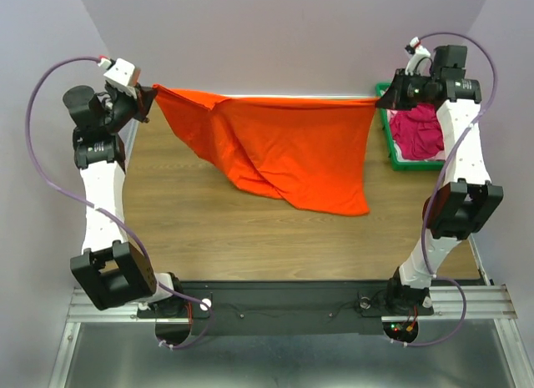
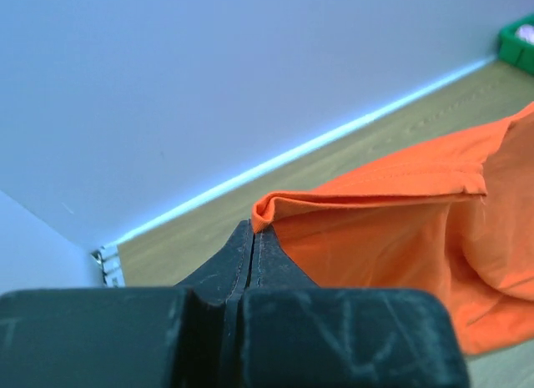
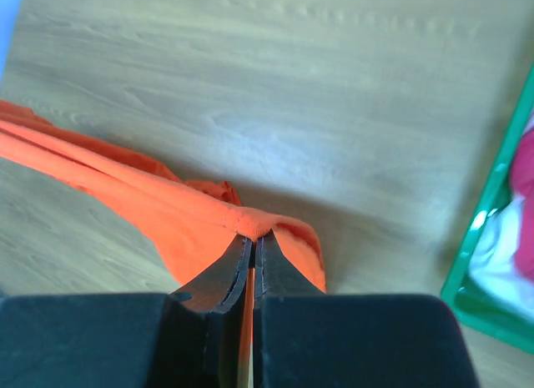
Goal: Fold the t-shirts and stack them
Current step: Flatten the tshirt out
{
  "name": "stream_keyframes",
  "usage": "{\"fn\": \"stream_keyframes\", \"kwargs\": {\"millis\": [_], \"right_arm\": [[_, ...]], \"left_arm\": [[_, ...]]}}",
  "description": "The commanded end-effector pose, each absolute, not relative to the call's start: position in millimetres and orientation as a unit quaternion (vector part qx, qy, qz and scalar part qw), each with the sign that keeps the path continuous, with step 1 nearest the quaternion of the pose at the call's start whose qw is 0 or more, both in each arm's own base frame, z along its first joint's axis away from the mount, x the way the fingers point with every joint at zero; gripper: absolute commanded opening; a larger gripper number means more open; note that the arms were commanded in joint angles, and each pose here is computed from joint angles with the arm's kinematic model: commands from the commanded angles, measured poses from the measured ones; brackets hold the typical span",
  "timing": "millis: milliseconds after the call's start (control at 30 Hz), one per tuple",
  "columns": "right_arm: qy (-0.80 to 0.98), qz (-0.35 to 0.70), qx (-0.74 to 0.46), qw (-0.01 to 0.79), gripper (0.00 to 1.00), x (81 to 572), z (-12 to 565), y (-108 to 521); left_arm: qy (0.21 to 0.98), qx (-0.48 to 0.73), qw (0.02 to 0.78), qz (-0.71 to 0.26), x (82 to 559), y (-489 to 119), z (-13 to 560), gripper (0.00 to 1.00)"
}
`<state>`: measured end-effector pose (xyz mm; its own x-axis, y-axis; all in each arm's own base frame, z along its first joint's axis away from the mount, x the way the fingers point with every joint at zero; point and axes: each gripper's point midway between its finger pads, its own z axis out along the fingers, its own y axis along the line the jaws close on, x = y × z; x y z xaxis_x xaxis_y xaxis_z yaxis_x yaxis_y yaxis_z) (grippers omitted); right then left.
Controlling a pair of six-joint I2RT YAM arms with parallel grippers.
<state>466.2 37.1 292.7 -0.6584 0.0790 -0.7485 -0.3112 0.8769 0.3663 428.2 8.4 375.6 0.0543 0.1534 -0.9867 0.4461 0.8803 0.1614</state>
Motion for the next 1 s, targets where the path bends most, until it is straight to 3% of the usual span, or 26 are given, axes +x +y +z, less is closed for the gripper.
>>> {"fn": "stream_keyframes", "kwargs": {"millis": [0,367,667,967], "right_arm": [[0.830,0.169,-0.092,0.523,0.01,463,383,15],[0.695,0.026,-0.095,0.712,0.01,405,550,-10],[0.682,0.055,-0.110,0.721,0.00,391,560,4],[0.633,0.008,-0.117,0.765,0.01,311,601,7]], "left_arm": [[0.602,0.204,0.771,-0.043,404,20,473,0.00],[0.521,0.136,0.833,0.128,337,51,579,0.00],[0.522,0.133,0.834,0.120,321,45,582,0.00],[0.465,0.125,0.866,0.132,233,19,619,0.00]]}}
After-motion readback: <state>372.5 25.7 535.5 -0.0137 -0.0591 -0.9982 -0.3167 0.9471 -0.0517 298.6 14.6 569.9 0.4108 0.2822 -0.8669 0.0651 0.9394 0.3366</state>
